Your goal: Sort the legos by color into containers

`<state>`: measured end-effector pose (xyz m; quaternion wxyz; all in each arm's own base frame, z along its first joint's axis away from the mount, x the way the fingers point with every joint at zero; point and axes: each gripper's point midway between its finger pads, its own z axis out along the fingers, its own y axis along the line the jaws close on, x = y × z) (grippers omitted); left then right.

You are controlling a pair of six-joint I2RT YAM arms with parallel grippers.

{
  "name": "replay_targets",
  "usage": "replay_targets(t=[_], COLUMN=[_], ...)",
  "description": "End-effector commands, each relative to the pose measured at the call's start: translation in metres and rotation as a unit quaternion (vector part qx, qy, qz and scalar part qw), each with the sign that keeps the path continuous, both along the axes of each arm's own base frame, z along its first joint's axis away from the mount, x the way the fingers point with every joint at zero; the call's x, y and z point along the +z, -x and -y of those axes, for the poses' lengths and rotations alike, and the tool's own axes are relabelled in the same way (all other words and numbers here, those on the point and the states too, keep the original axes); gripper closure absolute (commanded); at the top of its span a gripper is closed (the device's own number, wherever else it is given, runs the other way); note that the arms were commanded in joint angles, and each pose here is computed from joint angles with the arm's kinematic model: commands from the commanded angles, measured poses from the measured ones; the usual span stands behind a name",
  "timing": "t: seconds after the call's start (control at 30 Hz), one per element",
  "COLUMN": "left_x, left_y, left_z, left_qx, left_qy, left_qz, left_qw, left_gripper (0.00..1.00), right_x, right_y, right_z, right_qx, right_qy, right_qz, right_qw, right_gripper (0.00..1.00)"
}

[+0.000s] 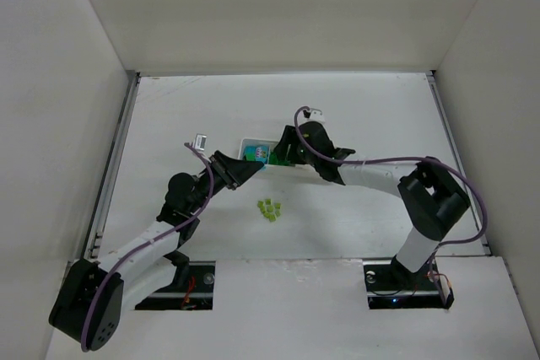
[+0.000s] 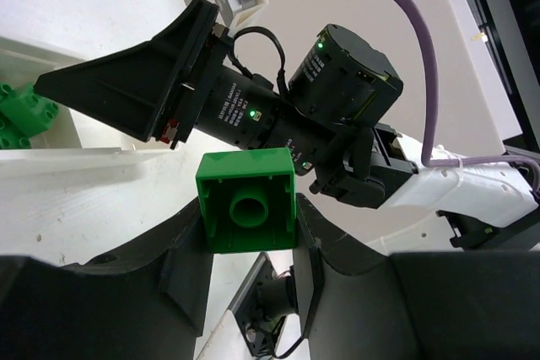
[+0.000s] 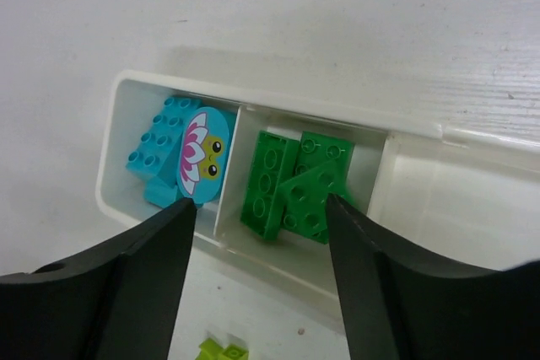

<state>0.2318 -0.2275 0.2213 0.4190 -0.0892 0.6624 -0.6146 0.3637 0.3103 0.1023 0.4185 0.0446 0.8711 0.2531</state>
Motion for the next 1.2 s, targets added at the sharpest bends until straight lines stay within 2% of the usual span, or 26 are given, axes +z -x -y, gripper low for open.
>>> replay_targets(t=[0.0, 0.13, 0.2, 0.37, 0.5, 0.6, 0.8, 1.0, 1.17], left_x=[0.016, 0.020, 0.027, 0.033, 0.033, 0.036, 0.033, 0.008, 0.011], left_y=[0.003, 0.000, 0.000, 0.006, 0.007, 0.007, 0.018, 0.033, 0.053], left_z=[-0.001, -0.003, -0.003, 0.002, 0.001, 0.000, 0.005, 0.018, 0.037], left_qx=[-0.002, 0.007, 0.010, -0.006, -0.006, -0.003, -0.027, -0.066, -0.122], left_qy=[0.017, 0.027, 0.038, 0.051, 0.062, 0.071, 0.058, 0.013, 0.000], left_qz=[0.039, 0.034, 0.036, 0.044, 0.038, 0.034, 0.043, 0.051, 0.073], left_qw=[0.999, 0.999, 0.999, 0.998, 0.997, 0.997, 0.997, 0.996, 0.990], left_gripper=[0.83, 0.83, 0.83, 0.83, 0.82, 0.81, 0.81, 0.81, 0.81], right_x=[0.038, 0.068, 0.091, 0.145, 0.163, 0.170, 0.177, 0.164, 0.164], right_y=[-0.005, 0.007, 0.020, 0.076, 0.106, 0.116, 0.124, 0.119, 0.123], right_z=[-0.003, 0.007, 0.011, 0.005, -0.005, -0.012, -0.018, -0.021, -0.031], right_qx=[-0.005, -0.006, 0.004, 0.095, 0.163, 0.191, 0.208, 0.200, 0.242], right_qy=[-0.024, -0.056, -0.096, -0.268, -0.340, -0.360, -0.413, -0.382, -0.335], right_qz=[0.042, 0.070, 0.097, 0.139, 0.136, 0.142, 0.087, 0.078, 0.104], right_qw=[0.999, 0.996, 0.991, 0.949, 0.916, 0.902, 0.882, 0.899, 0.905], right_gripper=[0.28, 0.27, 0.27, 0.25, 0.18, 0.18, 0.14, 0.12, 0.15])
